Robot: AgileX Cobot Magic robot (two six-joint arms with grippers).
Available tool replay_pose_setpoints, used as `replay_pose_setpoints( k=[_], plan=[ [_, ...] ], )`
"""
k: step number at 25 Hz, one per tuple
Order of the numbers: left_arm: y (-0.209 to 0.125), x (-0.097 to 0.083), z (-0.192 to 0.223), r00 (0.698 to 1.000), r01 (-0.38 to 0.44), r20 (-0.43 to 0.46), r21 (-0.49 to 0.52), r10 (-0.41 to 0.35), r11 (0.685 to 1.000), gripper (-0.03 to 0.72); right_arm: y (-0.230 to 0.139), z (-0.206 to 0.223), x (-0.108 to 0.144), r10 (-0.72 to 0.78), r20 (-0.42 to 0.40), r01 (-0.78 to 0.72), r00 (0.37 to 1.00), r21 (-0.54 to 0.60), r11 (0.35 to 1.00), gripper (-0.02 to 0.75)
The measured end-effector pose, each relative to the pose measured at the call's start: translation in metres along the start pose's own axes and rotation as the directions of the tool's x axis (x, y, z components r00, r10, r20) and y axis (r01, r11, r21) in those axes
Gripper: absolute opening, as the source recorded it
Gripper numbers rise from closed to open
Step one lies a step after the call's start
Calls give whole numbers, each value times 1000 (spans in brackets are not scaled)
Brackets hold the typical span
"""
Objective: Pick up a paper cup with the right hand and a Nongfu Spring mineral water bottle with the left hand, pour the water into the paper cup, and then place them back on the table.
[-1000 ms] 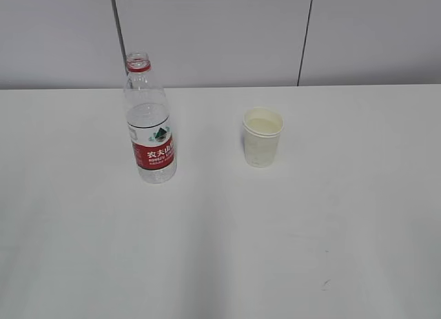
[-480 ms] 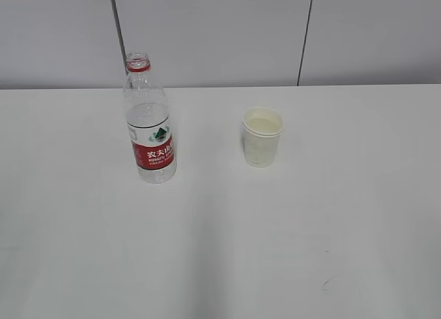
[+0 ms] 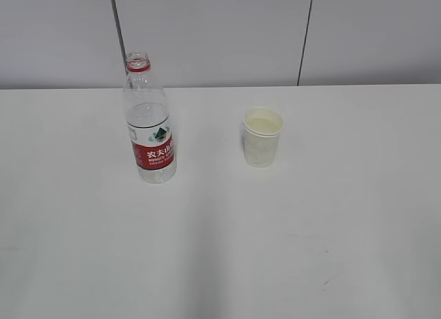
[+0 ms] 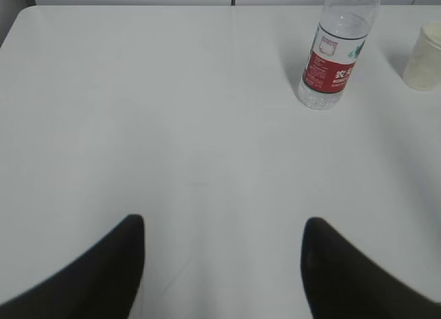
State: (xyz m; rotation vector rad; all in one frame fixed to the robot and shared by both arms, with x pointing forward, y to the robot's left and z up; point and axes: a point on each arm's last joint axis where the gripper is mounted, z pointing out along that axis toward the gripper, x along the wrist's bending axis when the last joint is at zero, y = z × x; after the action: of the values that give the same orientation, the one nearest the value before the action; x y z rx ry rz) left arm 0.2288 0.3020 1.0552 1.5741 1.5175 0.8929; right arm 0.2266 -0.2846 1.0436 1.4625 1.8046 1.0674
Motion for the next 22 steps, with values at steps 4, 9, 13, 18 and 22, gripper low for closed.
replay_pose_setpoints(
  k=[4,9,13,18,22],
  plan=[
    [0,0,0,1000,-2,-5,0,2,1000,447,0,0,-1,12,11,-12,1000,1,1000,588],
    [0,0,0,1000,-2,-5,0,2,1000,447,0,0,-4,38,40,-38,998,3,999,588],
    [0,0,0,1000,-3,-5,0,3,1000,447,0,0,-4,39,40,-39,998,3,999,588],
    [0,1,0,1000,-7,-7,0,7,1000,447,0,0,-4,39,40,-39,998,3,999,588],
    [0,1,0,1000,-10,-9,0,10,1000,447,0,0,-4,39,40,-39,998,3,999,588]
  ],
)
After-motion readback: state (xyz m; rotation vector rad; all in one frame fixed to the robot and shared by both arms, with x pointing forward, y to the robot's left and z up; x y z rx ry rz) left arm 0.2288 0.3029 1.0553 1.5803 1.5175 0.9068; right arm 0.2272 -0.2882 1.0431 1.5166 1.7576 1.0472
